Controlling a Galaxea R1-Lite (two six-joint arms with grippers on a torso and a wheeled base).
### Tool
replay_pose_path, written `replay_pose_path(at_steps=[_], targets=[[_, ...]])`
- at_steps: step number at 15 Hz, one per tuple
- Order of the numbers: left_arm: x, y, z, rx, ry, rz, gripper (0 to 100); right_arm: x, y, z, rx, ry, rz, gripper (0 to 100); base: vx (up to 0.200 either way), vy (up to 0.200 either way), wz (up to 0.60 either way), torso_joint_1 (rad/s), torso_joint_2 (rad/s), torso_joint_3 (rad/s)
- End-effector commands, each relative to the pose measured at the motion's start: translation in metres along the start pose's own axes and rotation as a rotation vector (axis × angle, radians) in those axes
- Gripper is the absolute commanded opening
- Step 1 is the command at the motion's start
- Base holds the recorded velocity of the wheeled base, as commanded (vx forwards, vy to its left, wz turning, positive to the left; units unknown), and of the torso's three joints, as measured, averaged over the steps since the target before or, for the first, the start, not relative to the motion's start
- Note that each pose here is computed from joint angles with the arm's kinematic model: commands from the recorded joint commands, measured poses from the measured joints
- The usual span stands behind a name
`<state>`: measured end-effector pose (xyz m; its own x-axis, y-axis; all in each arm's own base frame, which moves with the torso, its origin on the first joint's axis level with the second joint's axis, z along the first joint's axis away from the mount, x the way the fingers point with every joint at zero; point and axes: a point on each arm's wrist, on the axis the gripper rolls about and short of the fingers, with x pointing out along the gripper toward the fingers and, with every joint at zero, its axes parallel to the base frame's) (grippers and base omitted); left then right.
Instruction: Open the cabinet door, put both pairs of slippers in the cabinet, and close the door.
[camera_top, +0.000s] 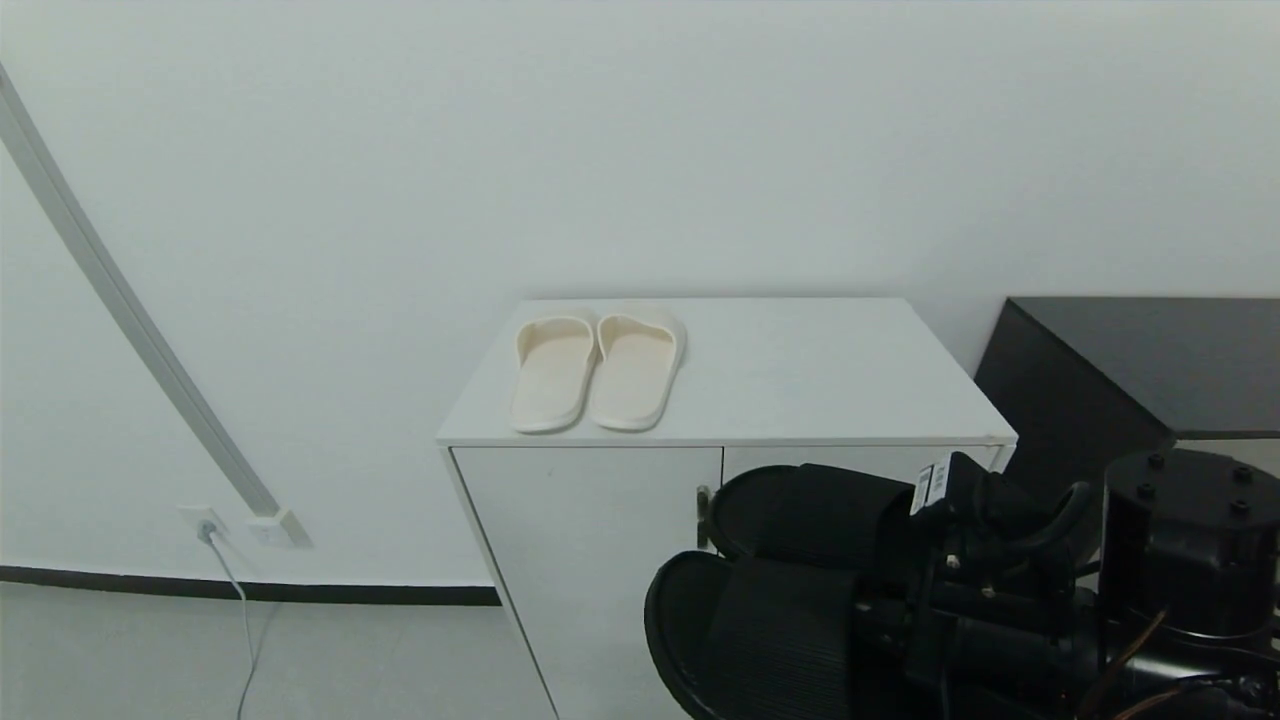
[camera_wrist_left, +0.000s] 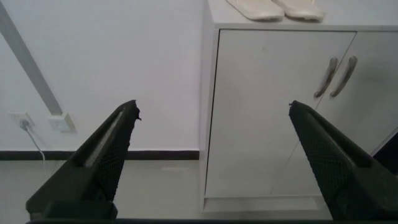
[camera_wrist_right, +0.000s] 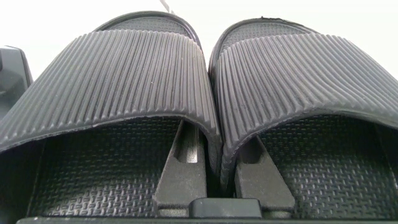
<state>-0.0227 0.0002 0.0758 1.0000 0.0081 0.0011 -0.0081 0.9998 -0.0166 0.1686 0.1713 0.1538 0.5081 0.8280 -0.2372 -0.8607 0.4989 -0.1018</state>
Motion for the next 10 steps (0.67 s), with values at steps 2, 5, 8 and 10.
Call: replay_pose_path(at_steps=[2, 5, 8, 10], targets=[[0.0000, 0.0000, 0.0000, 0.000, 0.000, 0.001, 100, -0.0003, 0.0008, -0.0013, -0.003, 0.004, 0.003, 0, 0.000, 0.000, 0.00, -0.227, 0.56, 0.325], [0.0000, 0.0000, 0.0000, 0.000, 0.000, 0.001, 100, -0.0013, 0.0018, -0.0034, -0.001, 0.011, 0.006, 0, 0.000, 0.000, 0.00, -0.217, 0.55, 0.321], [0.0000, 0.0000, 0.0000, 0.000, 0.000, 0.001, 100, -0.0023, 0.0027, -0.0053, 0.000, 0.017, 0.008, 0, 0.000, 0.000, 0.00, -0.202, 0.53, 0.317], [0.0000, 0.0000, 0.0000, 0.000, 0.000, 0.001, 100, -0.0022, 0.0031, -0.0054, -0.008, 0.018, 0.010, 0, 0.000, 0.000, 0.00, -0.188, 0.51, 0.330]])
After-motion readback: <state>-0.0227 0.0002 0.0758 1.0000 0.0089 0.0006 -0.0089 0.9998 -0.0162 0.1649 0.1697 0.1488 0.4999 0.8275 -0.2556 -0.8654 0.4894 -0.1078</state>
